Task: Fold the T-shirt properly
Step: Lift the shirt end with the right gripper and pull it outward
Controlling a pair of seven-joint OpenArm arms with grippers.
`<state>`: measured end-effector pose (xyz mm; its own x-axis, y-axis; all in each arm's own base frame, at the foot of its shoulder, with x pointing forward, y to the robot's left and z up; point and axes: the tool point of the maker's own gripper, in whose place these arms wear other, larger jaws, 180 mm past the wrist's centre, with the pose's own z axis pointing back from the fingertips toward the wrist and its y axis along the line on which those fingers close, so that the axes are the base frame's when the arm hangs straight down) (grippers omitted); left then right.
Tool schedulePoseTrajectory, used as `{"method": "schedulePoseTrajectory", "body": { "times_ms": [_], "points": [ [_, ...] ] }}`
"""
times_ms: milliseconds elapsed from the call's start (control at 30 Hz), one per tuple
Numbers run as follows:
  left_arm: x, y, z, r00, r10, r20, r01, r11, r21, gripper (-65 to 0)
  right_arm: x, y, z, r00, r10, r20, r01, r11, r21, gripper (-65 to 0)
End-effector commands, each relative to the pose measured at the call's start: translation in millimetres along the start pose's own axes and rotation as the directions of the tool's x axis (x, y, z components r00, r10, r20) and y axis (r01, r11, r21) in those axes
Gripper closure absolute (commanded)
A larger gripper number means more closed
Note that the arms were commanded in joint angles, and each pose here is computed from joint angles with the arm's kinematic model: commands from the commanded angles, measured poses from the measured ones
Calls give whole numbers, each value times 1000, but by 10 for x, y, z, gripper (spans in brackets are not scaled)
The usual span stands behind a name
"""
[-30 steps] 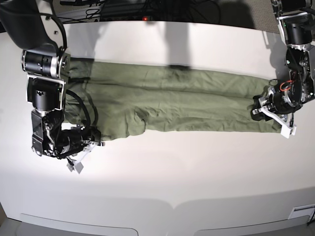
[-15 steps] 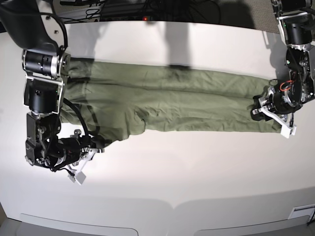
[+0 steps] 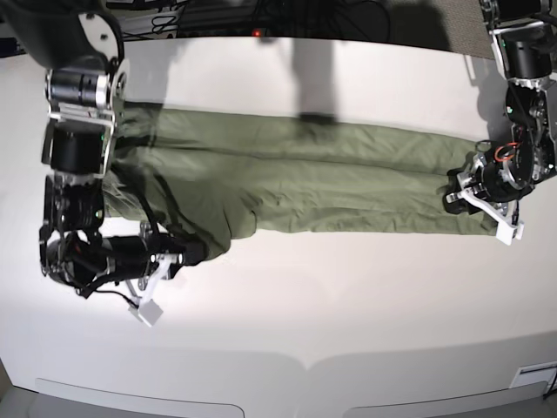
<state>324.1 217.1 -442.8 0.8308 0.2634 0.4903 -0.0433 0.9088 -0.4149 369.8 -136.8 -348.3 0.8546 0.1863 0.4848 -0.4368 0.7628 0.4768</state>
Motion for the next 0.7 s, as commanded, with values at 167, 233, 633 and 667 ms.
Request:
{"method": "schedulePoseTrajectory", "body": {
  "times_ms": [167, 233, 633, 667],
  "points": [
    [-77, 37, 9, 999, -12, -51, 13, 1000, 21, -220, -117, 375, 195, 983, 162, 83, -160, 987, -20, 0],
    [-75, 37, 9, 999, -12, -51, 13, 1000, 21, -220, -289, 467, 194, 981, 183, 70, -182, 983, -24, 0],
    [-74, 36, 9, 999, -11, -50, 13, 1000, 21, -220, -1133, 1236, 318, 959, 282, 41, -284, 957, 52, 0],
    [-74, 36, 9, 999, -11, -50, 13, 1000, 21, -220, -1203, 1285, 329, 958, 284, 33, -286, 957, 57, 0]
  ]
}}
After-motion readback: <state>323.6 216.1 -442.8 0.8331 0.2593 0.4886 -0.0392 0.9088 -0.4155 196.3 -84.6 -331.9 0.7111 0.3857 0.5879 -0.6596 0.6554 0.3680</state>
